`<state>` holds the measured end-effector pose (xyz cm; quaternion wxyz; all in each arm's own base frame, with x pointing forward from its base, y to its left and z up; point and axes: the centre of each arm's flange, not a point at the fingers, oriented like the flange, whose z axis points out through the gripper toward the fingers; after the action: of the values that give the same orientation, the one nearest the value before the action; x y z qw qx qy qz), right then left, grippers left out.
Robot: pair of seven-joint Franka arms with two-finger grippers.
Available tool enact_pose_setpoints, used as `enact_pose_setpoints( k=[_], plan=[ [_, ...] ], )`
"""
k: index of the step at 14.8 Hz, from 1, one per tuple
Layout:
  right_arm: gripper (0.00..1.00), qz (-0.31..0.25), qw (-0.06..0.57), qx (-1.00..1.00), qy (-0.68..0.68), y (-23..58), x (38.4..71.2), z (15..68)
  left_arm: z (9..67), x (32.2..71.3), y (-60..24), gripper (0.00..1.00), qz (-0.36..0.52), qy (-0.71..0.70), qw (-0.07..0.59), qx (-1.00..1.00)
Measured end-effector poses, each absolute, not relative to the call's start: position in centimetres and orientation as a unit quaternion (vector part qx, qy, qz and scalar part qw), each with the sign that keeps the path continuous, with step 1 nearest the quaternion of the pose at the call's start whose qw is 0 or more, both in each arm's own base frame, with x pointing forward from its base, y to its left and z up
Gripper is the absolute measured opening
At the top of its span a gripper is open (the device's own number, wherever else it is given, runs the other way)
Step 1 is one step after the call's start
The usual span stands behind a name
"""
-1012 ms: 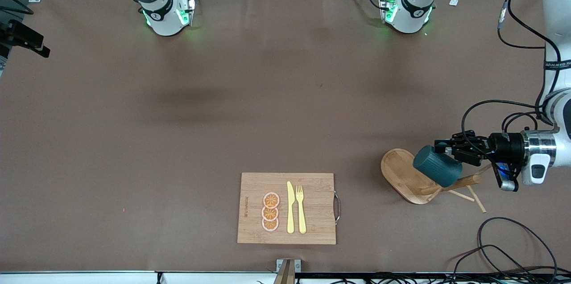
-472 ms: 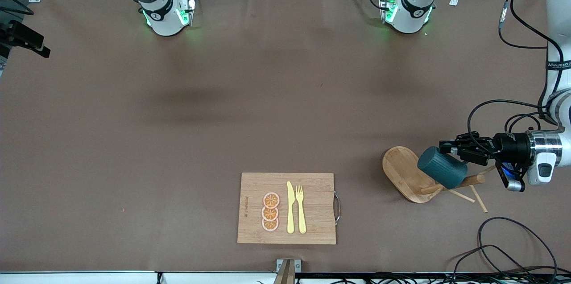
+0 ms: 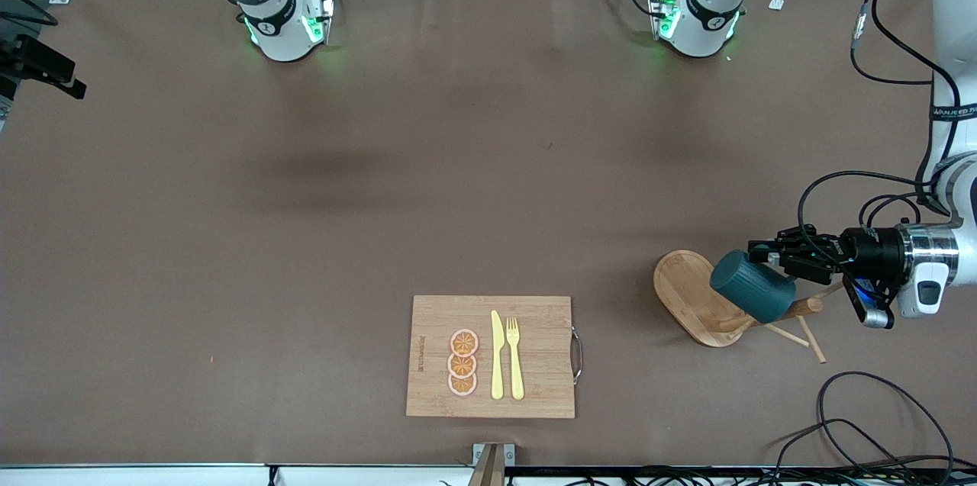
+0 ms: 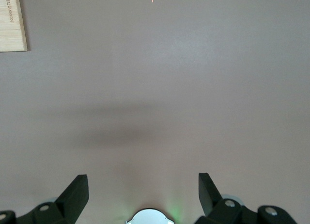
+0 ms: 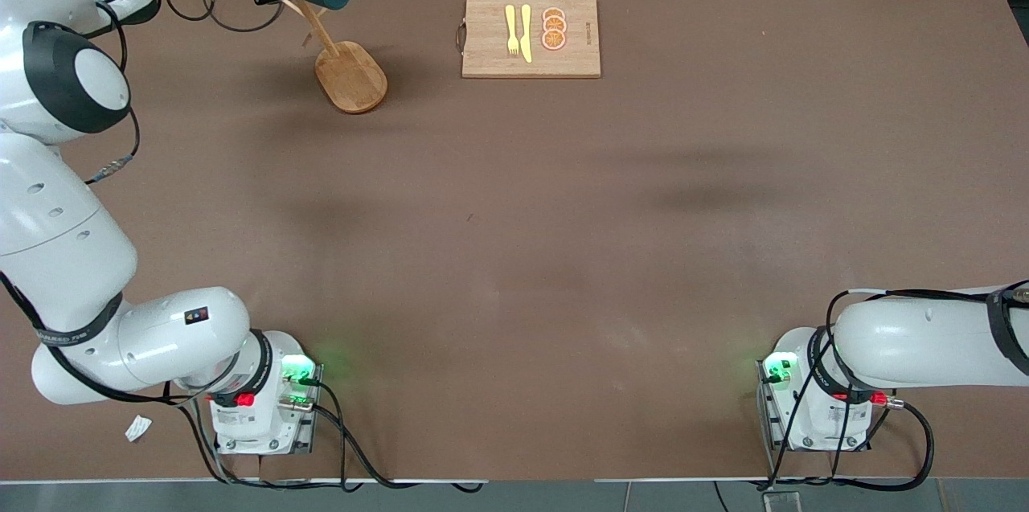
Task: Pass cup and hang on rack
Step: 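Lower the mug onto a rack peg with the left gripper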
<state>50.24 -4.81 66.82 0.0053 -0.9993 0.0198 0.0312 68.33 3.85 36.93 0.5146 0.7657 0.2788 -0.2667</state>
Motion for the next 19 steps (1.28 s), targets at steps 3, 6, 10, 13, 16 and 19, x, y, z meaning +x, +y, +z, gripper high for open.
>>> enact_pose_setpoints(
  k=[3,6,10,13,16,19],
  plan=[
    [1.00,0.031,0.005,-0.999,0.020,-4.8,50.2,66.8,37.0,68.4,3.6,0.22,-0.269,0.278,0.515,0.765],
    [1.00,0.030,0.005,-0.999,0.020,-4.8,50.3,66.8,37.1,68.4,3.6,0.22,-0.270,0.278,0.515,0.765],
    [1.00,0.028,0.005,-0.999,0.020,-4.8,50.3,66.9,37.1,68.4,3.6,0.22,-0.270,0.280,0.514,0.765],
    [1.00,0.027,0.005,-0.999,0.020,-4.8,50.3,66.9,37.0,68.3,3.9,0.22,-0.268,0.279,0.515,0.764],
    [1.00,0.027,0.005,-0.999,0.020,-4.8,50.3,66.9,36.5,68.3,4.1,0.22,-0.268,0.278,0.517,0.764],
    [1.00,0.027,0.005,-0.999,0.020,-4.8,50.3,66.9,35.6,68.3,4.2,0.22,-0.269,0.274,0.519,0.764]
  ],
)
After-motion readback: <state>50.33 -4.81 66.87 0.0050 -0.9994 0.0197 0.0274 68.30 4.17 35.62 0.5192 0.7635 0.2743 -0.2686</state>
